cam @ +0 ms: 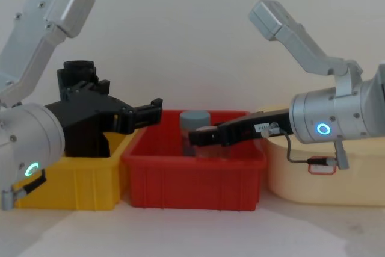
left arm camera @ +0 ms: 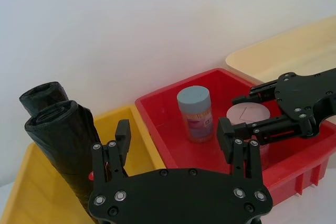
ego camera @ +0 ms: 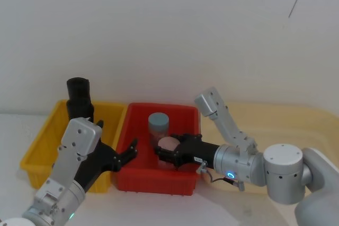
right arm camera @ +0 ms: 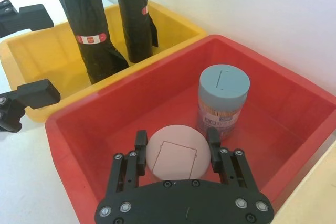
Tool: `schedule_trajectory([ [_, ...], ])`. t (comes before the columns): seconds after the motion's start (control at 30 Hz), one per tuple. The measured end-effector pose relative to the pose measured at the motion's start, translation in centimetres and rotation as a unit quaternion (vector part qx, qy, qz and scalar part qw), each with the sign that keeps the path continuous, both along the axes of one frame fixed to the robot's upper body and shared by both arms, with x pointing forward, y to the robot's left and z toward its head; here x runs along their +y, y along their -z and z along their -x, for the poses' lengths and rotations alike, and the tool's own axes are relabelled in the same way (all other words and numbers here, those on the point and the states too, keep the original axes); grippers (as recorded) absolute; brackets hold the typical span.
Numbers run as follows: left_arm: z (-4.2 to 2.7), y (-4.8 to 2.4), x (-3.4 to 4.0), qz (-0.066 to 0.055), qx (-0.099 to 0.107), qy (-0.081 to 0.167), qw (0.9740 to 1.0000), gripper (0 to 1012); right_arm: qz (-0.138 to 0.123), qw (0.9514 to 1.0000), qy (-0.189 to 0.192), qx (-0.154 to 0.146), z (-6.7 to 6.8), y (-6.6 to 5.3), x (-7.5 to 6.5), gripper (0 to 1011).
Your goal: Pick up the garbage bag with the one hand and transfer it to the other hand.
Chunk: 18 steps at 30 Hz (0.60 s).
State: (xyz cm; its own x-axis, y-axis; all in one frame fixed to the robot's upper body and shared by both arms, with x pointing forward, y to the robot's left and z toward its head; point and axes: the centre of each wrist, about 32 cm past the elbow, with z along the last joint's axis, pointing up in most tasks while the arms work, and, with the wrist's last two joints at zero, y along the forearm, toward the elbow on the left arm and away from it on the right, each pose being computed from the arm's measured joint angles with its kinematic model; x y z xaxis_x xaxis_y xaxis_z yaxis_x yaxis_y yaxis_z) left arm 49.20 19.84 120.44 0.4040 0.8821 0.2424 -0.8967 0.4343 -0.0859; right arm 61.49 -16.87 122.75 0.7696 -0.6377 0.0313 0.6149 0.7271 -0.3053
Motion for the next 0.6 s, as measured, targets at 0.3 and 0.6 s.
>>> schedule_trajectory([
  [0.3,0.0,0.0,0.0,0.0,0.0,0.0,1.0,1001,-0.013,0.9998,-0.001,-0.013,0.3,-0.3,-0.2,652],
  [0.6,0.0,0.0,0.0,0.0,0.0,0.0,1.0,1001,-0.058,0.9966,0.001,-0.059,1.2,-2.2,-1.1,652],
])
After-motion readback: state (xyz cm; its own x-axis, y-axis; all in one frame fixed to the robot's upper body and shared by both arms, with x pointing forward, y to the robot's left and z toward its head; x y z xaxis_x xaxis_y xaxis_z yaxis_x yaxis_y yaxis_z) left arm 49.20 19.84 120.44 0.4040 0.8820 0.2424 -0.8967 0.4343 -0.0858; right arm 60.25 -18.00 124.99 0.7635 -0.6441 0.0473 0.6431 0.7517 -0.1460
